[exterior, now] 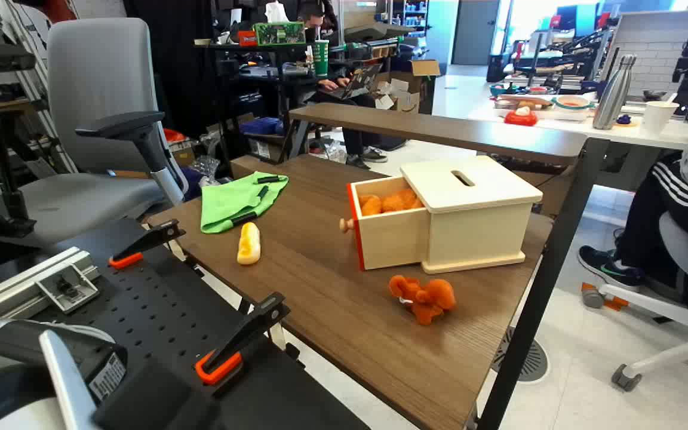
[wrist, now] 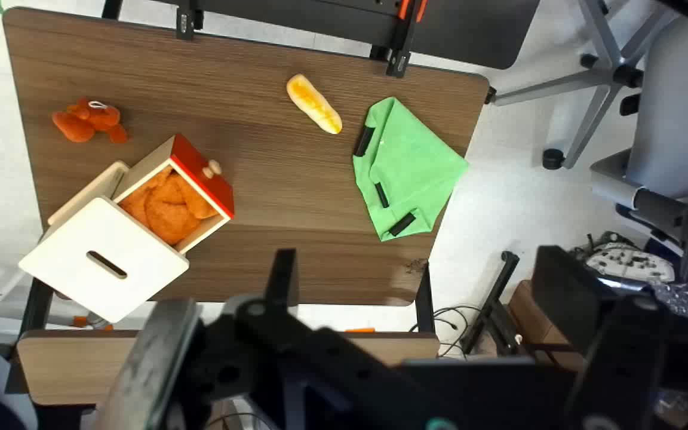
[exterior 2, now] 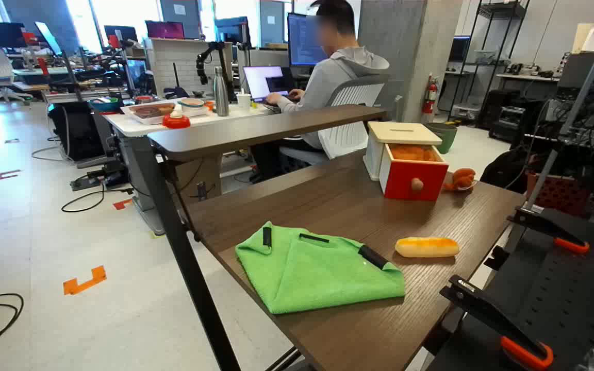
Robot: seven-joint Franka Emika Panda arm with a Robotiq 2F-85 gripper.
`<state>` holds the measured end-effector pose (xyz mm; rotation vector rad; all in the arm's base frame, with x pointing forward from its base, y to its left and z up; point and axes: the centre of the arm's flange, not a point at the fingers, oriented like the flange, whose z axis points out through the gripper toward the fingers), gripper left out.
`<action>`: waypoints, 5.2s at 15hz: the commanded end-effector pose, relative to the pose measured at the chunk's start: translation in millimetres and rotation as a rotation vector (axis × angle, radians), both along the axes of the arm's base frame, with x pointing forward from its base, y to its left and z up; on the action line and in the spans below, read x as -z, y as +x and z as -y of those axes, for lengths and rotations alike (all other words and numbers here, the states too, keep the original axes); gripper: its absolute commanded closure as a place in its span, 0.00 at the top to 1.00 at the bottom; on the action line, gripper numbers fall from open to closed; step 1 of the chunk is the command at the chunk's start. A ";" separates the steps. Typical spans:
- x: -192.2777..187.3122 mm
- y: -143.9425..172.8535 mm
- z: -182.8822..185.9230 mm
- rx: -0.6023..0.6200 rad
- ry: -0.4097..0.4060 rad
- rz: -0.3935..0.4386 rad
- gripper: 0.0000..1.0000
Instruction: Move the green towel to the right
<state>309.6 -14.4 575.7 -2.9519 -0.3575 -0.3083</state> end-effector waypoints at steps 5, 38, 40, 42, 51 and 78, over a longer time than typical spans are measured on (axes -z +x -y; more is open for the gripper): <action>-1.0 -0.2 0.1 0.000 0.000 0.003 1.00; 336.8 162.3 -209.5 -0.257 -0.151 -0.226 1.00; 357.3 177.5 -215.9 -0.247 -0.151 -0.256 1.00; 377.5 189.4 -222.1 -0.240 -0.154 -0.287 1.00; 444.5 203.5 -237.7 -0.259 -0.213 -0.343 1.00; 485.6 307.6 -143.4 -0.038 -0.259 -0.288 1.00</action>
